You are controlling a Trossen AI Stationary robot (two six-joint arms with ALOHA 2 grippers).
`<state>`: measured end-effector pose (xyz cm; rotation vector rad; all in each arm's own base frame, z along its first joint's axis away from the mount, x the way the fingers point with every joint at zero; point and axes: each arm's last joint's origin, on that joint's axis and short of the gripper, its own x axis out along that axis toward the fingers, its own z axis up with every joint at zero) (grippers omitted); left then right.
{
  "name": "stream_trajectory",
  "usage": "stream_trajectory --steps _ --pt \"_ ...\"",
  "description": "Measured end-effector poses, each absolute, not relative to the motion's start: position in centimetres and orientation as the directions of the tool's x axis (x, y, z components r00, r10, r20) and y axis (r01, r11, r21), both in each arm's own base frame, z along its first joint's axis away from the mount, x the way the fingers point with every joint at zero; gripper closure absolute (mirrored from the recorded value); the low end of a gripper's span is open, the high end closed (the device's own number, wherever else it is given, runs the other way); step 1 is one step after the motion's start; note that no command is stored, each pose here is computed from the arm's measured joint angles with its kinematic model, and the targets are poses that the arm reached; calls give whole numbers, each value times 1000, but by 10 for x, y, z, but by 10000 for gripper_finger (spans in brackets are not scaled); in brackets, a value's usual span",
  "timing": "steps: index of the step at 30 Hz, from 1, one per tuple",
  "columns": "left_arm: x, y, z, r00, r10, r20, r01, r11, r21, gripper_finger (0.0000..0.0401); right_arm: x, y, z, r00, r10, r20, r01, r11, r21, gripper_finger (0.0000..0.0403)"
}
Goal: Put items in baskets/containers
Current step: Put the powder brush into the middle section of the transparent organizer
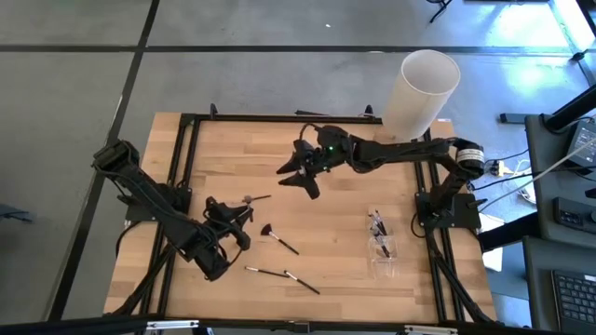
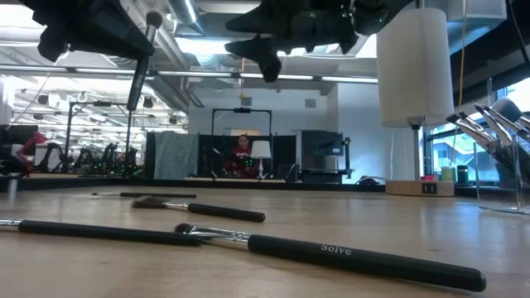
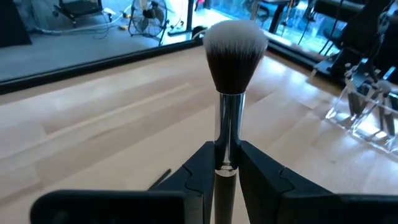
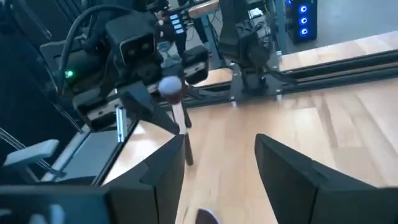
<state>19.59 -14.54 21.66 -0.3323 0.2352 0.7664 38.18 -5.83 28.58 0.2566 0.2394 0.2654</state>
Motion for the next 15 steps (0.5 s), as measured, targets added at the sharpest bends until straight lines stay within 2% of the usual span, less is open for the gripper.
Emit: stream_trajectory --steps 7,12,15 --pt "195 -147 218 706 644 -295 -705 677 -209 340 395 -3 281 913 377 -155 -347 919 188 209" --pt "196 -147 217 708 636 -307 -703 676 -221 340 399 24 279 961 238 -142 -234 971 42 209" --pt "197 -148 216 706 614 -353 -702 673 -232 340 402 27 278 973 199 -120 -197 980 32 209"
